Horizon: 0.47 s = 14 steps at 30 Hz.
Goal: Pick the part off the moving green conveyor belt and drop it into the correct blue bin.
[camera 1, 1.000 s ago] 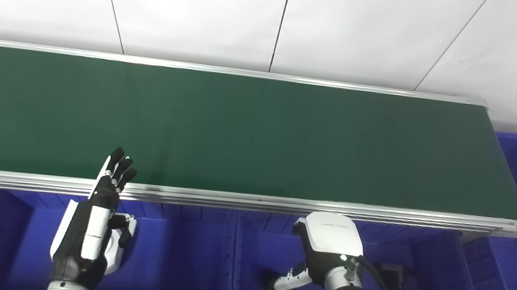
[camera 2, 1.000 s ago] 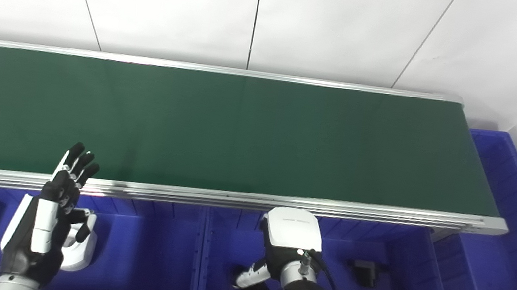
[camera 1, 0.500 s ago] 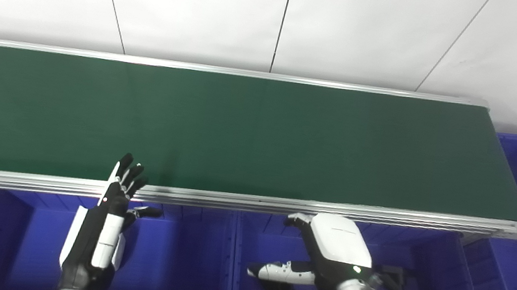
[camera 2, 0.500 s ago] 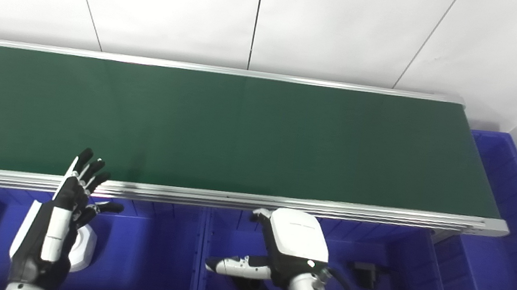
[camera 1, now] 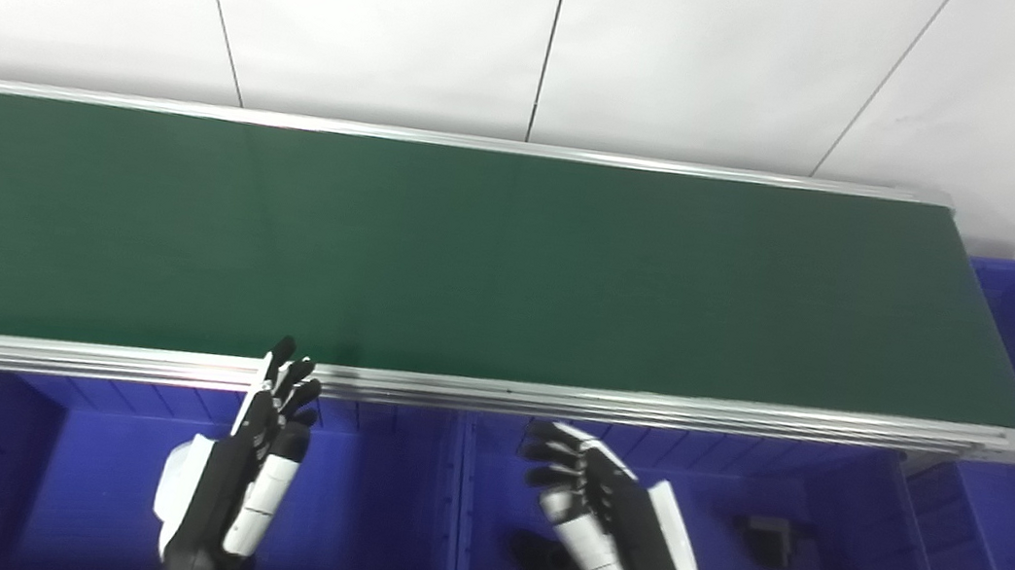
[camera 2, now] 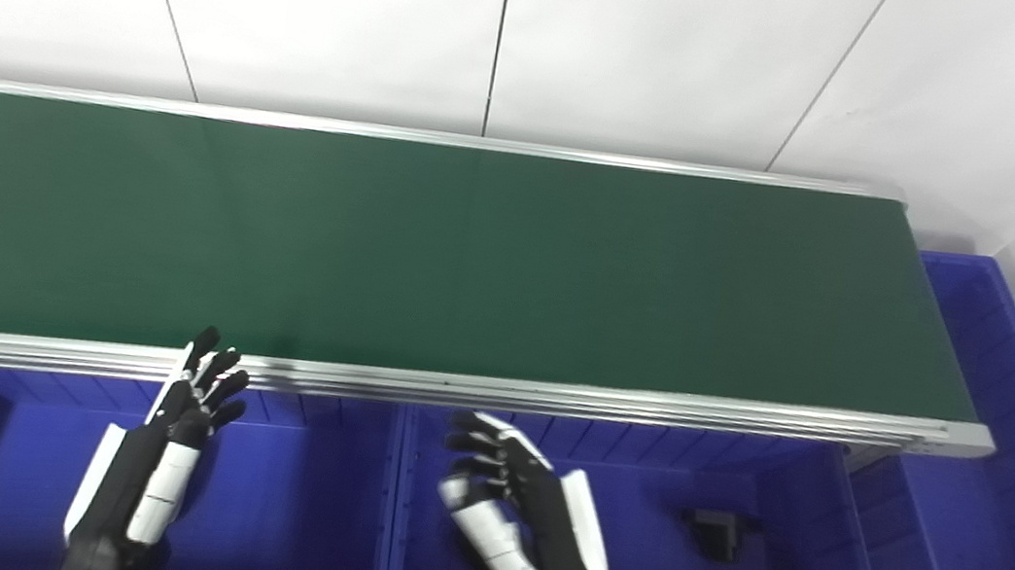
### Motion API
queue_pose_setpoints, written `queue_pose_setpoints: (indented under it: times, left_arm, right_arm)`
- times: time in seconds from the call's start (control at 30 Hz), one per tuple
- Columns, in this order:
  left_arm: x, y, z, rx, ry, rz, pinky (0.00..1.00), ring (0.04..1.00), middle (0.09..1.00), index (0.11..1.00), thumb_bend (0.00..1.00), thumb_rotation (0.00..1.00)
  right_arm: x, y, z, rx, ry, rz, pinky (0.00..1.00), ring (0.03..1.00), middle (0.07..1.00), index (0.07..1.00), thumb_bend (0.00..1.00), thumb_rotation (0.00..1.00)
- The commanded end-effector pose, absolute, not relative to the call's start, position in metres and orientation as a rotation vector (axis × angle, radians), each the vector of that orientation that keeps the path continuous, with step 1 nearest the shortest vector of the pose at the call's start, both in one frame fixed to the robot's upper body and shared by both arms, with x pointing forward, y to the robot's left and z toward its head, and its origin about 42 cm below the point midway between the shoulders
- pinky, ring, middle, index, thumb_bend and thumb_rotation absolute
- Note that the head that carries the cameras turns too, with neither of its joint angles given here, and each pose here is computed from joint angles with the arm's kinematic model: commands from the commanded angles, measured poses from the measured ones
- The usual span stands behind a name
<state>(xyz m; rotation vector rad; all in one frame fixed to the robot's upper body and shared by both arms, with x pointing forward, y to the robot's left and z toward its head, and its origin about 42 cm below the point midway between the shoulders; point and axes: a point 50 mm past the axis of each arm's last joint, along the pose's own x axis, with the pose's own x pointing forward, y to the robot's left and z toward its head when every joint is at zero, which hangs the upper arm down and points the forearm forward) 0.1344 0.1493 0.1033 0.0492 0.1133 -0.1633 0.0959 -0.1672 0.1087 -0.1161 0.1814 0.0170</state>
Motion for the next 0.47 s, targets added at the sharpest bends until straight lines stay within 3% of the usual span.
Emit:
queue_pose_setpoints:
  times: [0.0, 0.2, 0.43]
  left_arm:
    - [0.133, 0.138, 0.124, 0.048, -0.044, -0.111, 0.92, 0.940, 0.975, 1.000, 0.63, 0.97]
    - [0.129, 0.133, 0.125, 0.063, -0.058, -0.096, 0.99, 0.981, 1.000, 1.000, 0.62, 1.00]
    - [0.127, 0.129, 0.125, 0.074, -0.070, -0.086, 1.00, 0.994, 1.000, 1.000, 0.62, 1.00]
  right_arm:
    - [0.105, -0.168, 0.120, 0.028, -0.089, -0.153, 0.72, 0.763, 0.815, 0.820, 0.80, 1.00]
    - [0.111, -0.171, 0.107, 0.040, -0.132, -0.189, 0.80, 0.829, 0.880, 0.873, 0.81, 1.00]
    - [0.109, -0.172, 0.102, 0.003, -0.149, -0.197, 0.85, 0.867, 0.914, 0.892, 0.82, 1.00]
